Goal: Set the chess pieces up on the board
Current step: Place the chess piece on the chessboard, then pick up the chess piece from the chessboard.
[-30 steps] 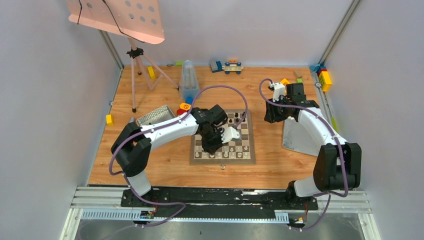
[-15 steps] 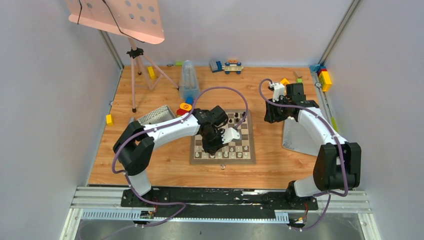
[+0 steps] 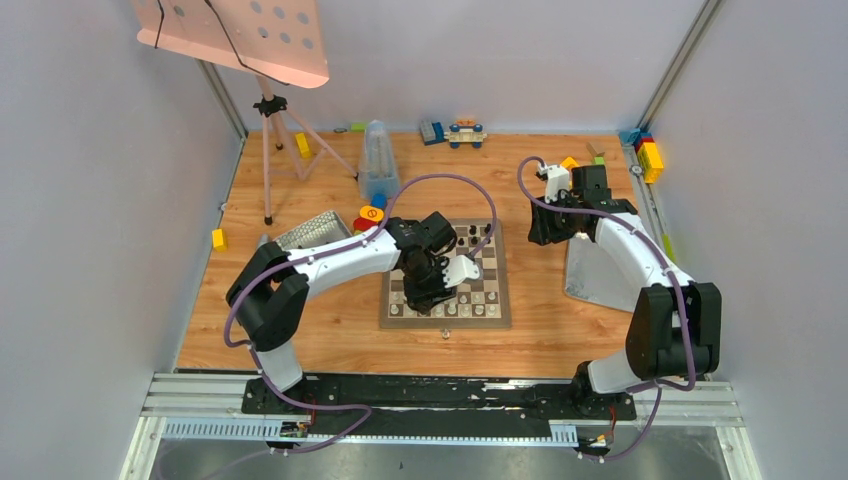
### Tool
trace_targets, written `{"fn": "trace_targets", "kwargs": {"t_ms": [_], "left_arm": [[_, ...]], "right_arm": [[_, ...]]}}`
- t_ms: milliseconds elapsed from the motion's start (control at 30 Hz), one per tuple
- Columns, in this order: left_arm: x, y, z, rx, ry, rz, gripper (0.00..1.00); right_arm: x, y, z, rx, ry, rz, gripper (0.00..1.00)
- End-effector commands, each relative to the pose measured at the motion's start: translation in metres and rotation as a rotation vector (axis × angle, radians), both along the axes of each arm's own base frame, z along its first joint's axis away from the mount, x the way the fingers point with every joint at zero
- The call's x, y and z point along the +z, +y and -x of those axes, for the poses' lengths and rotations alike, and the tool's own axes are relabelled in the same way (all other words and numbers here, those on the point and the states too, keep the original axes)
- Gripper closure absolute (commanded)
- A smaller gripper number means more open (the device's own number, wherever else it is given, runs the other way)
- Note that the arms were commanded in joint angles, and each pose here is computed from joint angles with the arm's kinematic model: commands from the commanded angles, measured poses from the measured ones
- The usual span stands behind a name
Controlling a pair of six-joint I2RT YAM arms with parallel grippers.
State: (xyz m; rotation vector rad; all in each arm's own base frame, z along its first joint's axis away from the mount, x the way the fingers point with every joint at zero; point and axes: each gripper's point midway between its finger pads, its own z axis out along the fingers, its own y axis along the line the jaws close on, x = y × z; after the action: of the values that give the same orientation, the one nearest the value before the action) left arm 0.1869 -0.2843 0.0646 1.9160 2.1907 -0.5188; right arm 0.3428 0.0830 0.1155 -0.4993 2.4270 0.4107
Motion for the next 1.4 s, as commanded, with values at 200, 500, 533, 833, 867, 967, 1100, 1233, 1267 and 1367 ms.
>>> {"fn": "trace_targets", "kwargs": {"t_ms": [200,500,533,833,867,967,1100,1233,1267,1367], "left_arm": [[0.064,-0.007,-0.044,0.095,-0.113,0.168,0.43],[0.054,0.020,-0.120,0.341,-0.189,0.098,0.43],[0.047,0.021,-0.122,0.352,-0.176,0.082,0.43],[0.022,0.019,-0.133,0.386,-0.114,0.047,0.41],[0.018,0.019,-0.133,0.385,-0.107,0.040,0.42],[0.011,0.020,-0.133,0.384,-0.094,0.024,0.42],[0.004,0.018,-0.131,0.378,-0.075,0.021,0.48],[0.002,0.014,-0.129,0.369,-0.056,0.036,0.60],[0.003,0.013,-0.128,0.366,-0.050,0.043,0.66],[0.005,0.010,-0.124,0.354,-0.031,0.061,0.78]], "right_arm": [[0.013,0.004,-0.009,0.025,-0.041,-0.003,0.64],[0.013,0.005,-0.008,0.029,-0.038,-0.003,0.64],[0.012,0.005,-0.008,0.029,-0.037,-0.003,0.64],[0.011,0.005,-0.008,0.030,-0.033,0.001,0.64],[0.010,0.004,-0.008,0.028,-0.032,0.003,0.64],[0.009,0.003,-0.008,0.028,-0.031,0.005,0.65],[0.009,0.004,-0.008,0.030,-0.029,0.006,0.65],[0.009,0.004,-0.008,0.030,-0.029,0.006,0.65],[0.008,0.004,-0.008,0.030,-0.028,0.006,0.65],[0.008,0.003,-0.008,0.030,-0.028,0.008,0.65]]}}
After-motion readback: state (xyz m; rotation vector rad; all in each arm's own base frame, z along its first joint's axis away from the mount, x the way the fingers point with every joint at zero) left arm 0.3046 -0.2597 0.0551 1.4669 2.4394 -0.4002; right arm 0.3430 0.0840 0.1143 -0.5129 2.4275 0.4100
